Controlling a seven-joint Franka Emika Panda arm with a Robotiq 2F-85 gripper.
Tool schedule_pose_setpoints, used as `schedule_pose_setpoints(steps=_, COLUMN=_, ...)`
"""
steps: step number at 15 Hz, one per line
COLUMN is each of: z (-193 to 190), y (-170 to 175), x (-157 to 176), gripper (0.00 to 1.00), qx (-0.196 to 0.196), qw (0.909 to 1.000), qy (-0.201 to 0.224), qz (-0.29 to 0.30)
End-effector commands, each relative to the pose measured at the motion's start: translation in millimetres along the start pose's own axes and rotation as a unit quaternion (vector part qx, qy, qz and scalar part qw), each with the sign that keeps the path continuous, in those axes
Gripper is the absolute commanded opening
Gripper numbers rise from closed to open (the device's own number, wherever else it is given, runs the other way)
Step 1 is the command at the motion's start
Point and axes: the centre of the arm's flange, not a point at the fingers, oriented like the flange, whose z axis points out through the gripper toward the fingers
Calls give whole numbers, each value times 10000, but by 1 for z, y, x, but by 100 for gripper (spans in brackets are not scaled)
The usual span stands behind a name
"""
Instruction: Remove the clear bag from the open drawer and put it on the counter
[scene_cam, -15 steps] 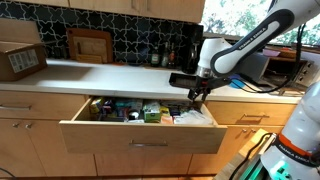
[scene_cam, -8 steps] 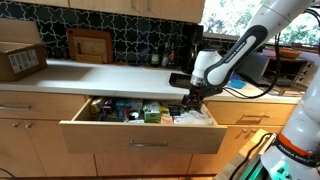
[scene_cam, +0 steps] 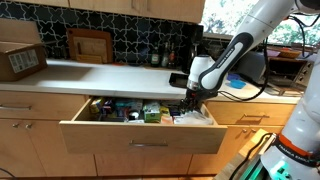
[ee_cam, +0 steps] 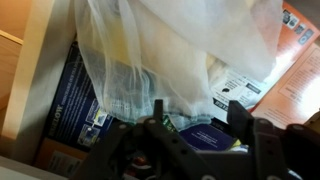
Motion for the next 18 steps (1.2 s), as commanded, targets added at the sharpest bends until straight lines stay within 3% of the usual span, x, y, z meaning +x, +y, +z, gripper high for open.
schedule_pose_setpoints(steps=1, z=12, y=-5, x=7, gripper=38, qx=64, qw=9999, qy=45, qz=-116)
schedule_pose_setpoints(steps=4, z=16, y=-8, x=10, gripper=14, qx=77, qw=9996, qy=89, qz=-270)
schedule_pose_setpoints(steps=6, z=19, y=-9, x=10, gripper=4, qx=93, qw=9993, qy=122, qz=-345)
schedule_pose_setpoints(steps=12, z=4, y=-14, x=3, gripper=0, qx=-37, qw=9988, qy=95, qz=-474)
schedule_pose_setpoints(steps=18, z=-80, y=-21, x=-19, gripper=0, qx=-341, qw=9951, qy=588, qz=-715)
